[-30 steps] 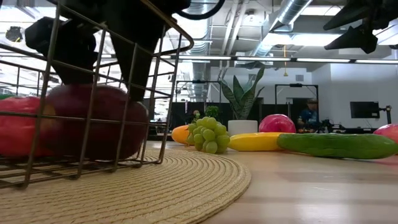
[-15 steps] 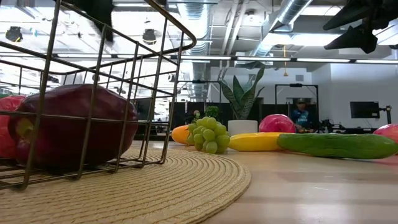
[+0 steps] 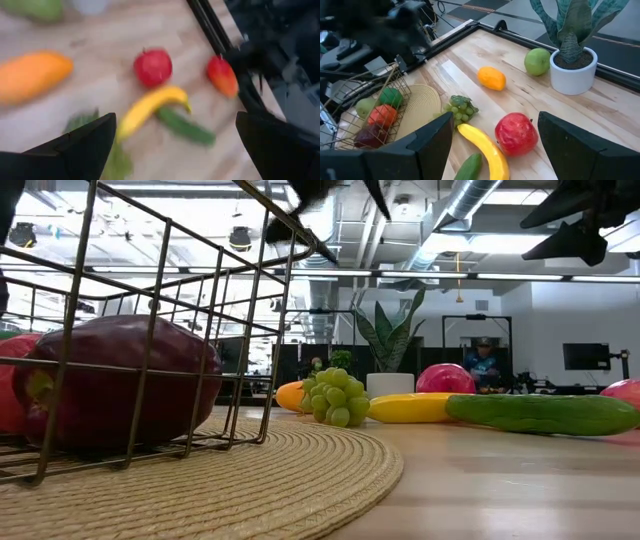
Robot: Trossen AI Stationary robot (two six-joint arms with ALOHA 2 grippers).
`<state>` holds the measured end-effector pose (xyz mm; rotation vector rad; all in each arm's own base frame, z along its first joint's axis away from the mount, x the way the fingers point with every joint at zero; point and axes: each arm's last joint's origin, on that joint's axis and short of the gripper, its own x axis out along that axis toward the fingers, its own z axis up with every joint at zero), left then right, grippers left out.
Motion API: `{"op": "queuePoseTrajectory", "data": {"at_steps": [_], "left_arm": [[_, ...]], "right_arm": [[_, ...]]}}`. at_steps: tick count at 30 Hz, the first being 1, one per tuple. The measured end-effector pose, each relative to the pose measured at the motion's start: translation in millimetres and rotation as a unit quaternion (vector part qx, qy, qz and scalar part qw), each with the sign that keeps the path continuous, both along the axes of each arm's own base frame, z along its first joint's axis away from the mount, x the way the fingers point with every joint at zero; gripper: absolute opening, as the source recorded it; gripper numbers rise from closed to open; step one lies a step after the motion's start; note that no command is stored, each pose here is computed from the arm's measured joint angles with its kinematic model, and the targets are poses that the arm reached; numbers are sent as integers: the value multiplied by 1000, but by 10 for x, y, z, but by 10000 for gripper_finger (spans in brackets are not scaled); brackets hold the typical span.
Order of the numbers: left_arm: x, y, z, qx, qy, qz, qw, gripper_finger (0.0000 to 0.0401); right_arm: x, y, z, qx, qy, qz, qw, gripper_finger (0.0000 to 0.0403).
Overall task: Build produce basket
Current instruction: Put the light red apple into the mesh basket
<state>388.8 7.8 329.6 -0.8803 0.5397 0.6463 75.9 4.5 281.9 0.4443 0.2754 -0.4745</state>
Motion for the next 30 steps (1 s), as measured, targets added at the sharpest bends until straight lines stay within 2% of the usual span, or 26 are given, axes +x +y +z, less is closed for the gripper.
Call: {"op": "queuePoseTrajectory", "data": {"at_steps": [2,6,11,13,15,16,21,27,30], "left_arm": [[94,192,-101,7,1,16,1000,396],[318,444,-345,7,-10,7,1000,396],[516,604,-624,4,-16,8,1000,396],[539,639,-747,2,3,12,1000,396],[634,659,-795,7,-13,12,1000,396],[637,659,-859,5,7,10,1000,396],[793,629,-939,-1,10,-8,1000,396],[724,619,-913,3,40,9,999,396],[691,613,-852,1,40,10,999,396]], "right_arm": [[-4,-1,-8,-1,5,0,1000,311],[-9,-3,-15,-3,9,0,1000,311],[-9,-4,-16,0,9,-2,1000,311],[-12,-5,-22,2,11,-4,1000,311],[-17,-8,-30,0,15,-7,1000,311],[-21,-14,-44,-4,23,-11,1000,311],[30,-37,-206,6,62,-60,996,311],[236,-82,-518,27,136,-115,984,311],[358,-155,-635,12,179,-149,972,311]]}}
